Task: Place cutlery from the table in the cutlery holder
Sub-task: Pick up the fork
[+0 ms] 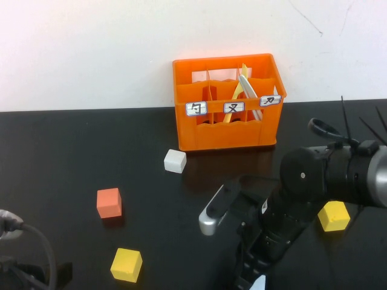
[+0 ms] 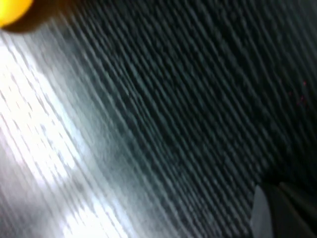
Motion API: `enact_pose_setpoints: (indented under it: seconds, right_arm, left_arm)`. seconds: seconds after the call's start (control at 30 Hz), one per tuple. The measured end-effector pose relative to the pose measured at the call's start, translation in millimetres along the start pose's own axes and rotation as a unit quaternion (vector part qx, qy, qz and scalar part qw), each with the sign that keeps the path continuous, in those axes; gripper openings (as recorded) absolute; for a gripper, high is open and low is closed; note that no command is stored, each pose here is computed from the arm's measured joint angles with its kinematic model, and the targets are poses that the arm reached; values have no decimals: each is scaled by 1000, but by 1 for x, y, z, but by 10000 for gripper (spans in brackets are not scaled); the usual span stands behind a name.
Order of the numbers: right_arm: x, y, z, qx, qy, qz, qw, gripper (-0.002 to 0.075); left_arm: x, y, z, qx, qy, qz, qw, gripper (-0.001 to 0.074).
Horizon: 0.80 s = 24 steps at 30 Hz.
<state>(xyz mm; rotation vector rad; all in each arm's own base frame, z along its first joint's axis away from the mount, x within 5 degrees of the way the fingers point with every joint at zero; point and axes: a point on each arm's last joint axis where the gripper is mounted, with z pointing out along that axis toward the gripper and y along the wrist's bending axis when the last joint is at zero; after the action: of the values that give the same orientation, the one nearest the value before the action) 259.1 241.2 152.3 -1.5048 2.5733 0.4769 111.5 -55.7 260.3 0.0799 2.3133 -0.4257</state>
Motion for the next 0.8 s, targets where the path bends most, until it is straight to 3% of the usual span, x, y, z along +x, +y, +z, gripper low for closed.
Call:
enact_pose_setpoints:
  seconds: [0.17, 0.4, 0.57, 0.8]
  right_arm:
    - [5, -1, -2, 9, 30, -11, 999, 0]
    - [19, -12, -14, 89, 104, -22, 990, 0]
    - [18, -11, -26, 107, 93, -23, 990, 0]
    - [24, -9, -57, 142, 82, 58, 985, 15]
  left_arm:
    - [0, 0, 0, 0, 0, -1, 1000, -1]
    - [0, 0, 0, 0, 0, -1, 1000, -1]
    - [0, 0, 0, 0, 0, -1, 1000, -1]
    - [1, 0, 0, 0, 3, -2, 1000, -1]
